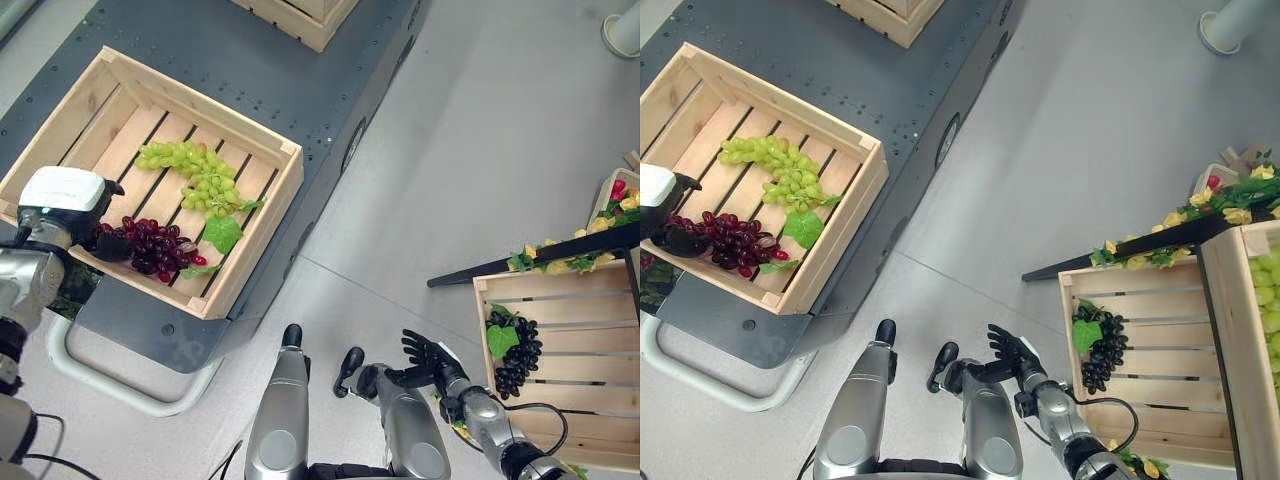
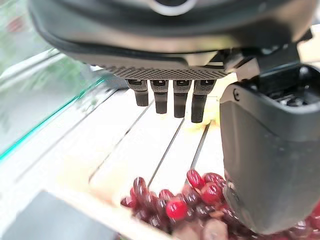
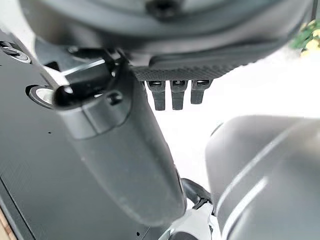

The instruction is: Pick up the fruits from the basket on one side to the basket on the other side

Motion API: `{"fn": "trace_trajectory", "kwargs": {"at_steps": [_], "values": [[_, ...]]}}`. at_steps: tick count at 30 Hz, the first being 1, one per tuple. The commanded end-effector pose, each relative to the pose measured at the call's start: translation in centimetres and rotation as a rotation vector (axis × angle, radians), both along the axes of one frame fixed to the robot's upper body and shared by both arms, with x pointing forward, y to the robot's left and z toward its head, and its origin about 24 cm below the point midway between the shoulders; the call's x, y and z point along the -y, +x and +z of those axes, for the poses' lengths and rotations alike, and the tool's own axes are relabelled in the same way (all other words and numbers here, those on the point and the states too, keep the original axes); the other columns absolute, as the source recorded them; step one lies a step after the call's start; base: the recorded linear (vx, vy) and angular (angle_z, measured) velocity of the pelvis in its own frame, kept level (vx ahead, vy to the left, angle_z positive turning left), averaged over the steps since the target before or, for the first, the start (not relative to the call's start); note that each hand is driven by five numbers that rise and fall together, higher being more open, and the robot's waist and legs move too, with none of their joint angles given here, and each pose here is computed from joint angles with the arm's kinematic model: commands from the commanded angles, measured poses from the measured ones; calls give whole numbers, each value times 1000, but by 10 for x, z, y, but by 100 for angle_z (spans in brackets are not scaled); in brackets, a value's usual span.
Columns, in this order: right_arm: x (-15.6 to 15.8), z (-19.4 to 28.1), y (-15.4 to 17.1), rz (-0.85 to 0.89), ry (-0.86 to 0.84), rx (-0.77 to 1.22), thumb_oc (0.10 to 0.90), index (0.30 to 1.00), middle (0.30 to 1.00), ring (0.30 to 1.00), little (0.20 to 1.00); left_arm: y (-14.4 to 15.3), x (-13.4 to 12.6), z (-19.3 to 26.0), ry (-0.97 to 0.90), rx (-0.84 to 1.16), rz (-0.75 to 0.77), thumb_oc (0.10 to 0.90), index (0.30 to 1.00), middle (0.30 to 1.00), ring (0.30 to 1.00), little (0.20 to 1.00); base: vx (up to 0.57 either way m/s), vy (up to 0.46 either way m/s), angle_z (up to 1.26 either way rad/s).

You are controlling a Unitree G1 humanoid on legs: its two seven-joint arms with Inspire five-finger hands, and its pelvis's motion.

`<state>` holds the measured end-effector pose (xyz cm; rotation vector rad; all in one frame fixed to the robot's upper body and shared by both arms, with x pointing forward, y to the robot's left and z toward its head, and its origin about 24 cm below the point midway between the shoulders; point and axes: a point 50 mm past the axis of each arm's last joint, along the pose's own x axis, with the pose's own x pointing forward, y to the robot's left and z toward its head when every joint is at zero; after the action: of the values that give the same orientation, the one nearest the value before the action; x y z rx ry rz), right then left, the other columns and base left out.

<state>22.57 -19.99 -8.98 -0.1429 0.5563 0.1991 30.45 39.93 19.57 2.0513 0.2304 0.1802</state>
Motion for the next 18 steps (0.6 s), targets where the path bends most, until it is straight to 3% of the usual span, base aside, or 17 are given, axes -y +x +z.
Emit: {"fn": "trace_trajectory", "kwargs": {"at_steps": [1, 5, 18], "values": [[48, 16, -2, -22, -85, 69, 800, 900, 900, 900, 900, -6, -12, 41, 115, 101, 82, 800, 900, 900, 900, 900, -6, 28, -10], [53, 20, 0, -15, -99, 76, 800, 900, 900, 900, 900, -9, -18, 47, 209, 20, 119, 800, 900, 900, 900, 900, 0, 10, -3], [51, 25, 7, -29, -82, 112, 800, 900, 900, 900, 900, -2, -9, 48, 145, -63, 102, 800, 900, 900, 900, 900, -4, -4, 1]]}}
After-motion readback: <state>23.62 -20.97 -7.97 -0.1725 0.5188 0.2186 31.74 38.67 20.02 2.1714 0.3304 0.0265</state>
